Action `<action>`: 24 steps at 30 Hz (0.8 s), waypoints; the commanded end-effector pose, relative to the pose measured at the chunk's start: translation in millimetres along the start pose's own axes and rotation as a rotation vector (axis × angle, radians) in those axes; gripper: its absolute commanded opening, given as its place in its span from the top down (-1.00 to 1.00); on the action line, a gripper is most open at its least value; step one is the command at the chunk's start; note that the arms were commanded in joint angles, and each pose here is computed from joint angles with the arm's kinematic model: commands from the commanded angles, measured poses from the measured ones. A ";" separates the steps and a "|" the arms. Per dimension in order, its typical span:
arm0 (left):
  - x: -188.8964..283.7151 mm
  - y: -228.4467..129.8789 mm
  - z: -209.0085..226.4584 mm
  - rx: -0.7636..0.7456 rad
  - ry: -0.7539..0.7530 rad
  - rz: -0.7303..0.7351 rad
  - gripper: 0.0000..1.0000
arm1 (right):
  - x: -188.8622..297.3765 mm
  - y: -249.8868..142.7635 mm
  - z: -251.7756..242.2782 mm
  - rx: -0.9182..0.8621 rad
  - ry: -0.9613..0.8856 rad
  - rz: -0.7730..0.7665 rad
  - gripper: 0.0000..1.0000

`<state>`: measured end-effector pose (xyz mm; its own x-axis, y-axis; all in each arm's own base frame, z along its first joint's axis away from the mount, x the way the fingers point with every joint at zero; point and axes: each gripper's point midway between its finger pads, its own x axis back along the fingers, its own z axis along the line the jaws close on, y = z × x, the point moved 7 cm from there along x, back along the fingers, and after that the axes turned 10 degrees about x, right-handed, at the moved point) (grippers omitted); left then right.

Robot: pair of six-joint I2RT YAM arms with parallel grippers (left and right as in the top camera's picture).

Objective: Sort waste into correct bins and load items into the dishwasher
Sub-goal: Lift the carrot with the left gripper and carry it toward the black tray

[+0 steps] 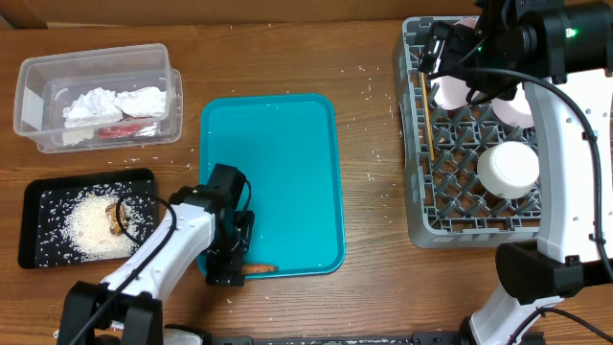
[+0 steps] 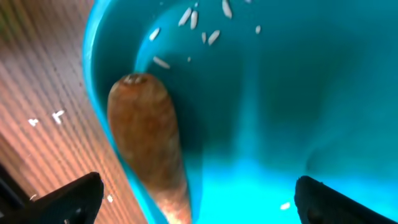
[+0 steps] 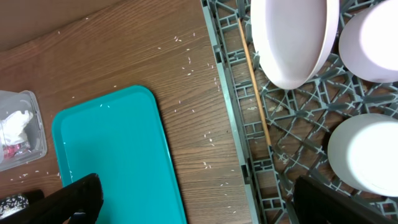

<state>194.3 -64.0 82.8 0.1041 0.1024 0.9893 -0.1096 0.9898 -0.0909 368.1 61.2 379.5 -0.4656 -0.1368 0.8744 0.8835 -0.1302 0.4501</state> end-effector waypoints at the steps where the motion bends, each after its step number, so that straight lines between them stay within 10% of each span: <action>1: -5.5 4.5 -2.7 0.019 -0.009 -0.058 -1.00 | 3.5 0.4 0.5 0.002 -0.001 -0.014 -1.00; 16: -7.2 4.3 -26.9 0.012 -0.144 -0.091 -0.97 | 3.5 0.4 0.5 0.002 -0.001 -0.014 -1.00; 24: -6.9 1.0 -30.8 0.002 -0.165 -0.068 -0.47 | 3.5 0.4 0.5 0.002 -0.001 -0.014 -1.00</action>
<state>225.5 -59.6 75.5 -0.0609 0.0220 0.9979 -0.1131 0.9932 -0.0288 368.1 61.2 379.5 -0.4656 -0.1368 0.8744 0.8834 -0.1305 0.4500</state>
